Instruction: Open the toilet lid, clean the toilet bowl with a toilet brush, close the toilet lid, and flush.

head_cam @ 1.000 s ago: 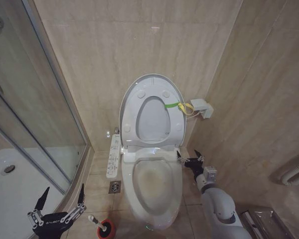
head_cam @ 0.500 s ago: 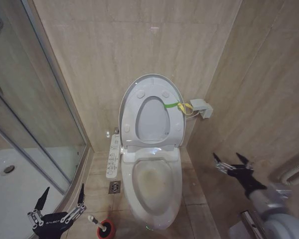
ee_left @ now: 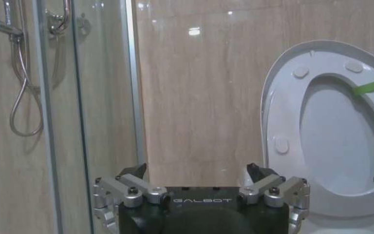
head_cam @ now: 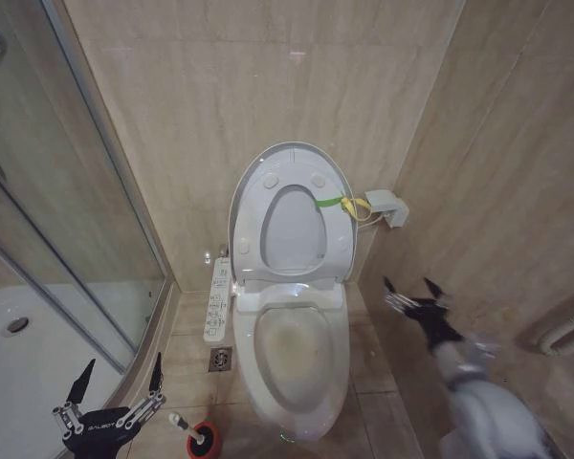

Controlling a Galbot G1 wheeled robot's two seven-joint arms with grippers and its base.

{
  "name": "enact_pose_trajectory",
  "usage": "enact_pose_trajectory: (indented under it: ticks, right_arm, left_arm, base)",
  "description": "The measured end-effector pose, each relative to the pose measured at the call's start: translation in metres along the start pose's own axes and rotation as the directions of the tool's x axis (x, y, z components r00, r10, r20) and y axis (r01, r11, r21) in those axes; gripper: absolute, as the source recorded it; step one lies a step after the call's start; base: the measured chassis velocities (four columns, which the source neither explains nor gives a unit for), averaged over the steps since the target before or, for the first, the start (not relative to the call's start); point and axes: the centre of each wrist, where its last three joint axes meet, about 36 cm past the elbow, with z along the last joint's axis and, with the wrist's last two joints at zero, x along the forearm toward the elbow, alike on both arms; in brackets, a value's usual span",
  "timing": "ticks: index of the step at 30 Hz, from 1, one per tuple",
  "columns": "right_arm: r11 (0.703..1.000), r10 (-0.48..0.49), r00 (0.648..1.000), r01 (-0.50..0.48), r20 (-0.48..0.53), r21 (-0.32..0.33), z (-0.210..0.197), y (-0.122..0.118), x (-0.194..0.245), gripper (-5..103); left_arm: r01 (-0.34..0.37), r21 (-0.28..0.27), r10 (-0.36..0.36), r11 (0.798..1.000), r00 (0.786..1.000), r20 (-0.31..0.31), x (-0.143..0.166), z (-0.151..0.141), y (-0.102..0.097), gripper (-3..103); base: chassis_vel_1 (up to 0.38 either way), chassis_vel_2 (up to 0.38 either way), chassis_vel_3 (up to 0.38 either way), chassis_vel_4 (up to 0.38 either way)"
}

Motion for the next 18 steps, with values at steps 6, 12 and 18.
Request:
enact_pose_trajectory:
  ticks: [6,12,18]
  right_arm:
    - [1.000,0.000,1.000,0.000,0.005,-0.002,0.002,0.003,-0.003,100]
    - [1.000,0.023,0.998,-0.022,0.064,-0.014,0.001,-0.002,-0.037,100]
    - [1.000,0.026,0.997,-0.025,0.077,-0.018,-0.001,-0.004,-0.043,100]
  left_arm:
    - [0.000,0.000,0.000,1.000,1.000,0.000,0.000,0.000,0.000,100]
    - [0.000,0.000,0.000,1.000,1.000,0.000,0.000,0.000,0.000,100]
    - [0.000,0.000,0.000,1.000,1.000,0.000,0.000,0.000,0.000,100]
  base:
    - [0.000,0.000,0.000,0.000]
    - [0.000,0.000,0.000,0.000]
    - [0.000,0.000,0.000,0.000]
